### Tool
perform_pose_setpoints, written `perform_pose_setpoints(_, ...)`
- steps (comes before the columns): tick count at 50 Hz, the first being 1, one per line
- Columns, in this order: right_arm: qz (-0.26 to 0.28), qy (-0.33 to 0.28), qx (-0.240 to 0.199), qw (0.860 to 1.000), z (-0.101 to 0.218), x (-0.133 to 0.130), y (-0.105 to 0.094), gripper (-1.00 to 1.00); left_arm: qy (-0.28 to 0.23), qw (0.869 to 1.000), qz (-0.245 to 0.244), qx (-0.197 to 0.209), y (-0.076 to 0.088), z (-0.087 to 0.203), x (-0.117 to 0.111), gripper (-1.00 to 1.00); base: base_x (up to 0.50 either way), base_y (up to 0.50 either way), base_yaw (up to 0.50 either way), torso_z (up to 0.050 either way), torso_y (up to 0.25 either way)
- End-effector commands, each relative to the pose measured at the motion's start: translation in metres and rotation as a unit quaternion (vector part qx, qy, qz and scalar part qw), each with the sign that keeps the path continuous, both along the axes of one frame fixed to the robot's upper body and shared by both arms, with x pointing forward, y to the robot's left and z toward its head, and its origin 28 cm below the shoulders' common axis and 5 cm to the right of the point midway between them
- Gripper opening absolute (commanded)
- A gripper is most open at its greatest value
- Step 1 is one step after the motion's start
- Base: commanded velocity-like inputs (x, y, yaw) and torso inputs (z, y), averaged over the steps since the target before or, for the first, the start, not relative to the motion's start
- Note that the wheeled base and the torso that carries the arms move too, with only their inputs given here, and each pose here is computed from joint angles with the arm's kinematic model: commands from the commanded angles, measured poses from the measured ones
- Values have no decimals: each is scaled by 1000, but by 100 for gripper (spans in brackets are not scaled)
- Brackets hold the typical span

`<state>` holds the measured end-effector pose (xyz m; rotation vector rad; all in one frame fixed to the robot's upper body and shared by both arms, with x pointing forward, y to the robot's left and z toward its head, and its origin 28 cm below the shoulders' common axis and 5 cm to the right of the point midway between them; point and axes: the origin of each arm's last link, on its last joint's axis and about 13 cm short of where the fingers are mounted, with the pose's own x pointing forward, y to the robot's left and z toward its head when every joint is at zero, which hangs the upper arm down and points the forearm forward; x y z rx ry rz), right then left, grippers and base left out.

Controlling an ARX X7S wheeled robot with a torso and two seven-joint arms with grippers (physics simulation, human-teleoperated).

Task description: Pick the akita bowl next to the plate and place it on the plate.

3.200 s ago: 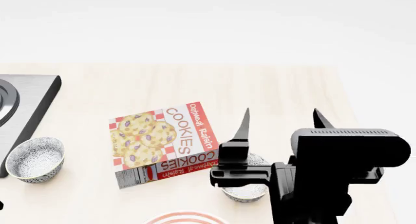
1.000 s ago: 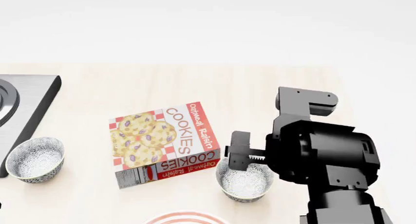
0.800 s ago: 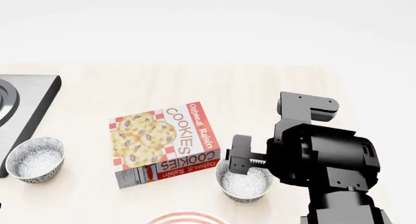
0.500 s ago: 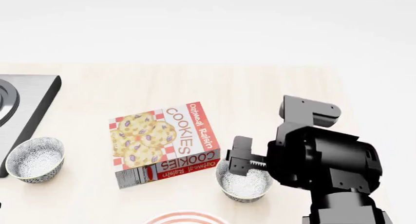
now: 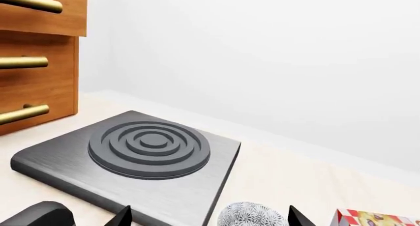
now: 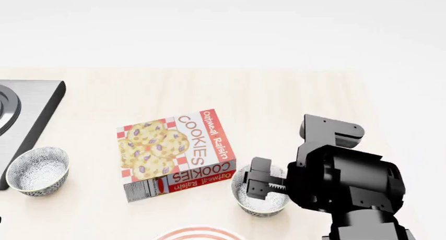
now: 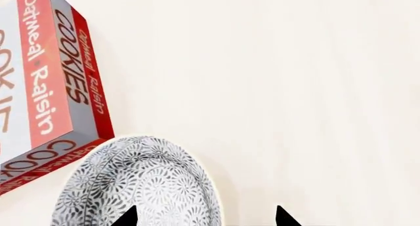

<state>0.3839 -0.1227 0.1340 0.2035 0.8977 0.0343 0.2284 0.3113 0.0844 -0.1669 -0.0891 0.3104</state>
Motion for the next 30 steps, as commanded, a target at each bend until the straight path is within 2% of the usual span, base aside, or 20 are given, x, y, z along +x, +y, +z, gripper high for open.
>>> perform_pose_setpoints(1,8,11,-12,1000,-6,-2,1,100,0,1000,0,0,0,1,0,100,0,0,0,0,0)
perform_pose_setpoints(30,16,23,-12,1000,-13,-4,-1,100,0,1000,0,1,0,0,0,100,0,0,0,0,0)
